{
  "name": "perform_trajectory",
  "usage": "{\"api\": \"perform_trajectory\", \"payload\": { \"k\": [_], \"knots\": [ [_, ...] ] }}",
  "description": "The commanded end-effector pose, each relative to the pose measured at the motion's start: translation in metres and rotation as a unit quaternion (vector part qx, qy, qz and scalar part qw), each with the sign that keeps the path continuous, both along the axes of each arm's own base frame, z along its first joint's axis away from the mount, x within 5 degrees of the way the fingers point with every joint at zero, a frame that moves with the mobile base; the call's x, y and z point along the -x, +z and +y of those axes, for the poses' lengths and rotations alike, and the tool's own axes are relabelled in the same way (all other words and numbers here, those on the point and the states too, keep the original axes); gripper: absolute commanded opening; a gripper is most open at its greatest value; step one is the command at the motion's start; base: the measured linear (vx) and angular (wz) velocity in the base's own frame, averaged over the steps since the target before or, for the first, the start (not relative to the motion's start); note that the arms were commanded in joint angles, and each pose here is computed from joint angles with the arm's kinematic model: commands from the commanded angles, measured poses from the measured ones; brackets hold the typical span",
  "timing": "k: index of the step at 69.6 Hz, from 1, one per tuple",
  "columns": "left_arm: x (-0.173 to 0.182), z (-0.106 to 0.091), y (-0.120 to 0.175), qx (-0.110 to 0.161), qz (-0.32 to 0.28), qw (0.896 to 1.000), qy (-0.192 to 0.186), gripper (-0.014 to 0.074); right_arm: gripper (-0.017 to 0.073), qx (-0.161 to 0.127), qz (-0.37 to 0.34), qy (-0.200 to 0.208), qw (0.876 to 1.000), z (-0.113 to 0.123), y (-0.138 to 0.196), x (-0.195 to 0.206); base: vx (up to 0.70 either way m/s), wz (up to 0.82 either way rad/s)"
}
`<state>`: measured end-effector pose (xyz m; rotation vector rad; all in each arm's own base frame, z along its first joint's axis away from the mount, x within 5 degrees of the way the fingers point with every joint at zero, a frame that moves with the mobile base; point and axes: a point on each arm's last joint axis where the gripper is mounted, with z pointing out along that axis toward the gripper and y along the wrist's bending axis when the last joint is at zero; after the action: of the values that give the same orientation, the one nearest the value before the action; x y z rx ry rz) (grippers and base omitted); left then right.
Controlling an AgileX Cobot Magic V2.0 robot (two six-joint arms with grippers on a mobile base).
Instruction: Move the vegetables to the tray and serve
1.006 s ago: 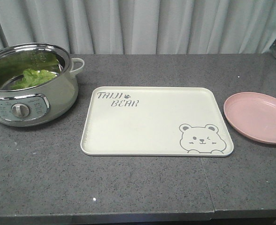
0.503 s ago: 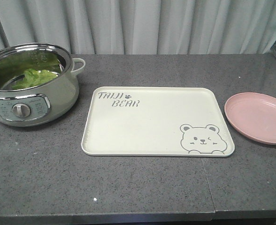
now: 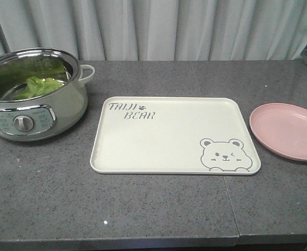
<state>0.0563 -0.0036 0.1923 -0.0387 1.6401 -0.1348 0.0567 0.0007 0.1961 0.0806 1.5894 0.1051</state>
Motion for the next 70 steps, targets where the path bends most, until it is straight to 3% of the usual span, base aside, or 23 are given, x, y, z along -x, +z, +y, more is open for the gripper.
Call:
{"api": "perform_trajectory", "payload": {
  "k": [1,34,46,49,57,70],
  "knots": [
    [0.0,0.0,-0.002,0.009,-0.03,1.0,0.0,-0.0006,-0.0002,0.007,-0.034,0.001,0.999,0.0,0.002,0.0,0.0,0.0],
    [0.0,0.0,-0.001,0.008,-0.031,0.999,0.0,-0.0006,-0.0002,0.007,-0.037,0.001,0.999,0.0,0.003,0.0,0.0,0.0],
    [0.0,0.0,0.009,0.014,-0.083,0.996,0.0,-0.0006,-0.0002,0.004,-0.052,0.002,0.999,0.001,0.006,0.0,0.0,0.0],
    [0.001,0.0,0.013,0.016,-0.1,0.995,-0.001,-0.0006,-0.0002,-0.012,-0.062,0.003,0.998,0.001,0.008,0.0,0.0,0.0],
    [0.003,0.0,0.023,0.036,-0.151,0.988,-0.002,-0.0006,-0.0002,-0.1,-0.11,0.006,0.989,0.0,0.017,0.002,0.0,0.0],
    [0.008,0.001,0.038,0.044,-0.238,0.97,-0.004,-0.0006,-0.0002,-0.16,-0.128,0.003,0.979,-0.003,0.02,0.003,0.0,0.0]
  ]
}}
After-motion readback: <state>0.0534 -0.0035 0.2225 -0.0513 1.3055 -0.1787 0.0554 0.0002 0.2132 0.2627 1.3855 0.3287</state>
